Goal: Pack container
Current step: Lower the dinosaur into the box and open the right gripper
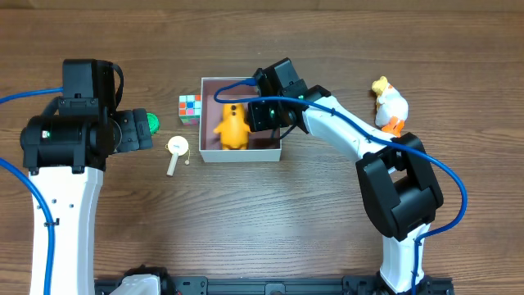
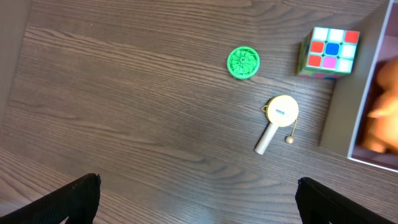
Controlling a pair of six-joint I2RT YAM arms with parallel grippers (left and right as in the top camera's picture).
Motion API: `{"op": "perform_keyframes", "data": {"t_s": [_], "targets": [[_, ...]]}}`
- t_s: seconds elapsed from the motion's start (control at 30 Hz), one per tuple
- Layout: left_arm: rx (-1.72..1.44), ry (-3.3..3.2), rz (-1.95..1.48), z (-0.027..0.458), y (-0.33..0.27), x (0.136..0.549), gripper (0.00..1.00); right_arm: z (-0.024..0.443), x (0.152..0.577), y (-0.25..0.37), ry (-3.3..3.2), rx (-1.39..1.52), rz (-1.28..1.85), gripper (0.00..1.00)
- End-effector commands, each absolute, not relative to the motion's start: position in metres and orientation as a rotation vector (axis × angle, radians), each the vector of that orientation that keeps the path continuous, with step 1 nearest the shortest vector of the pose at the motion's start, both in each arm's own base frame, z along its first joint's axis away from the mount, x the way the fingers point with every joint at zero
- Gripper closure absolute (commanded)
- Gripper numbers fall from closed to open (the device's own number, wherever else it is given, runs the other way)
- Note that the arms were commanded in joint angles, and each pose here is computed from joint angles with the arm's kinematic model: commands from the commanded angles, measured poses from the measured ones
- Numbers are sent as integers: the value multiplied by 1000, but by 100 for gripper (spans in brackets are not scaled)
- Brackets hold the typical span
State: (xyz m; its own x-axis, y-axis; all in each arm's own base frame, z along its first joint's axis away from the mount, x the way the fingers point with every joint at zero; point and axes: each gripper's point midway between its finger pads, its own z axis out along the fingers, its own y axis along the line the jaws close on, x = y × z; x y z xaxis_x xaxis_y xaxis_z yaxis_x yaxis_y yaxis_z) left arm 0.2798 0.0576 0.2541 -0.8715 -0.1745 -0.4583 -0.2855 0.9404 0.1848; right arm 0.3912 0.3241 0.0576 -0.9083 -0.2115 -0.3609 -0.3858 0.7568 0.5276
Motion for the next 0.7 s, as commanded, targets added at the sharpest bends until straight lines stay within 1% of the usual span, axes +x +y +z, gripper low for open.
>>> {"op": "perform_keyframes", "data": {"t_s": [0.0,0.17,0.3,0.4,0.5,0.67], "targets": [[-350,2643,360,255,61,280,0,70,380,346,2615,-569,1084,96],[-350,2643,360,255,61,280,0,80,378,354,2562,-602,1179,96],[-350,2643,360,255,61,280,0,77,386,346,2573,-569,1137,96],[-350,2643,360,255,61,280,0,69,397,327,2617,-494,1057,96],[-350,2643,360,255,61,280,0,57,408,294,2695,-380,949,96],[-350,2643,360,255,61,280,0,51,414,253,2774,-248,904,96]]}}
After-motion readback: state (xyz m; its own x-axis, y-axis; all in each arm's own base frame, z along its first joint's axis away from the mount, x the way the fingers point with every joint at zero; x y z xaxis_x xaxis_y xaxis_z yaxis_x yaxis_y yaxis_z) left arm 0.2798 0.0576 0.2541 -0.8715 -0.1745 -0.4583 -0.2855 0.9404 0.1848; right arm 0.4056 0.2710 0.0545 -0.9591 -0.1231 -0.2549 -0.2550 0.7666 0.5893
